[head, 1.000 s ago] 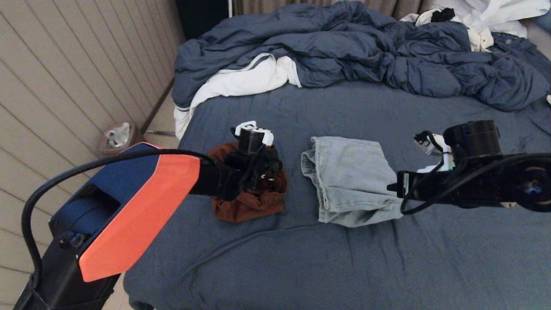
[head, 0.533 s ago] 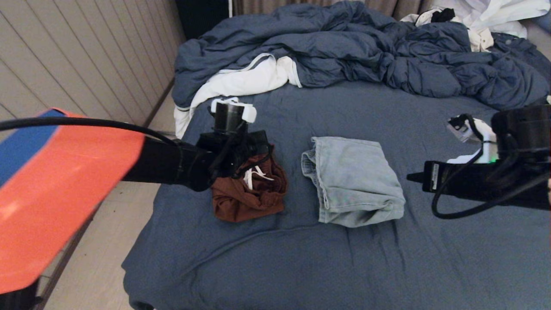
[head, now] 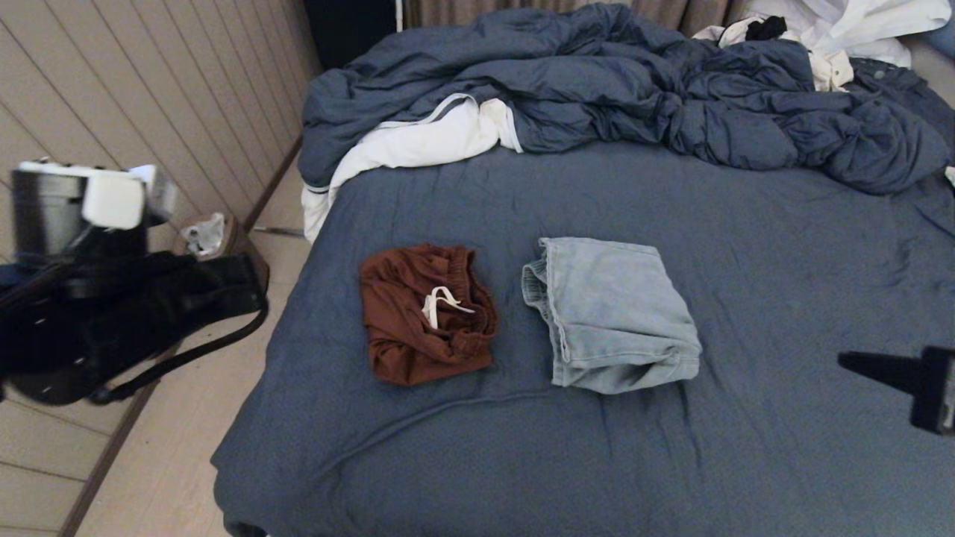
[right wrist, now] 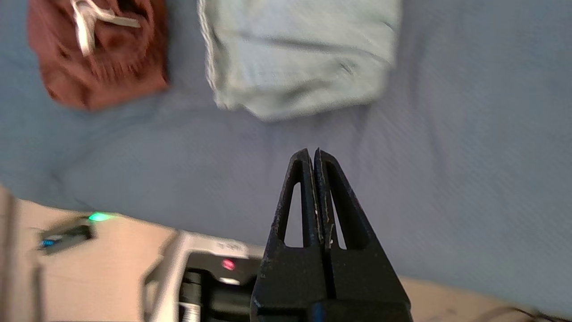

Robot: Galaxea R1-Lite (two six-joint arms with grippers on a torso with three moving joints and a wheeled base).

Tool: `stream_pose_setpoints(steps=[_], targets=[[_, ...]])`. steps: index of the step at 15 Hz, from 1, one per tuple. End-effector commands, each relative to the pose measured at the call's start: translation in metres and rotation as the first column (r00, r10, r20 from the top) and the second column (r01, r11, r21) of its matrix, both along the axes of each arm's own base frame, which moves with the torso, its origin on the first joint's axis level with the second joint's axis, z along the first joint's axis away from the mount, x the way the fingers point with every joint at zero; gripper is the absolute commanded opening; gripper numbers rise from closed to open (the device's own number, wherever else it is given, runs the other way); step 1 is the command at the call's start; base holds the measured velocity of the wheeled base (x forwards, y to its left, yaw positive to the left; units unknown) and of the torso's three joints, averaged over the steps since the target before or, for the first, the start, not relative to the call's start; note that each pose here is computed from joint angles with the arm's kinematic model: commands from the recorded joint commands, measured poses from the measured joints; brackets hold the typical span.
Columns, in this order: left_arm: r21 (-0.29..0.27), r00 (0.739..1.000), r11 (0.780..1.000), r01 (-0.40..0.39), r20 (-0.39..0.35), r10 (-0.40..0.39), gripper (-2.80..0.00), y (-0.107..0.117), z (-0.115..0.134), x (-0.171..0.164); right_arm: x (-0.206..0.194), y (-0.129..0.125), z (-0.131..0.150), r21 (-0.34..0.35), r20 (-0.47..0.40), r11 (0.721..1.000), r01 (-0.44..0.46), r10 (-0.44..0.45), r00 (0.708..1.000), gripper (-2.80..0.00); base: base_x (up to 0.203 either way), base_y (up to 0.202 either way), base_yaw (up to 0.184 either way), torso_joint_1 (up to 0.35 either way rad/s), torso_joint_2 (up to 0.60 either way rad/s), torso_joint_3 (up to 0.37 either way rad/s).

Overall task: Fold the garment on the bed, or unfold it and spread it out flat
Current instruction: Unford the blue shorts

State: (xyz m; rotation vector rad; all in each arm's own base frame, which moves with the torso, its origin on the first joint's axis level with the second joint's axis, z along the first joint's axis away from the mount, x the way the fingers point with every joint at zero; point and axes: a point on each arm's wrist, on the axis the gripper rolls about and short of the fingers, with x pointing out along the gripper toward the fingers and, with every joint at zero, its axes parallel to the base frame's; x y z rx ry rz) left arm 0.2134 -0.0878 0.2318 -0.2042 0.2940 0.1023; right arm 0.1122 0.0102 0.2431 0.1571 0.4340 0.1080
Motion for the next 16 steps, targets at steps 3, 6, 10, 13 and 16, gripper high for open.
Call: stream_pose_setpoints(steps=[3,6,10,13,16], targets=[[-0.005,0.973,0.977,-0.214,0.084,0.213,-2.80,0.063,-0.007,-0.106,-0.086,-0.009,-0.034,-0.080,0.105,0.995,0.066,-0.058,0.993,-2.80,0.000,0.000,0.000,0.000,0.00,0.000],[0.003,0.956,0.959,-0.283,0.086,0.282,-2.80,0.081,-0.032,-0.148,-0.112,-0.011,-0.074,-0.104,0.083,0.993,0.062,-0.054,0.995,-2.80,0.000,0.000,0.000,0.000,0.00,0.000],[0.080,0.934,0.932,-0.355,-0.011,0.357,-2.80,0.092,-0.082,-0.171,-0.129,-0.012,-0.120,-0.142,0.087,0.990,0.014,-0.001,0.996,-2.80,0.000,0.000,0.000,0.000,0.00,0.000],[0.088,0.903,0.899,-0.430,0.059,0.426,-2.80,0.099,-0.087,-0.191,-0.119,-0.012,-0.141,-0.151,0.140,0.988,0.005,0.017,0.990,-2.80,0.000,0.000,0.000,0.000,0.00,0.000],[0.093,0.948,0.947,-0.308,0.111,0.298,-2.80,0.098,-0.103,-0.204,-0.112,-0.011,-0.152,-0.138,0.250,0.990,0.022,0.013,0.968,-2.80,0.000,0.000,0.000,0.000,0.00,0.000]])
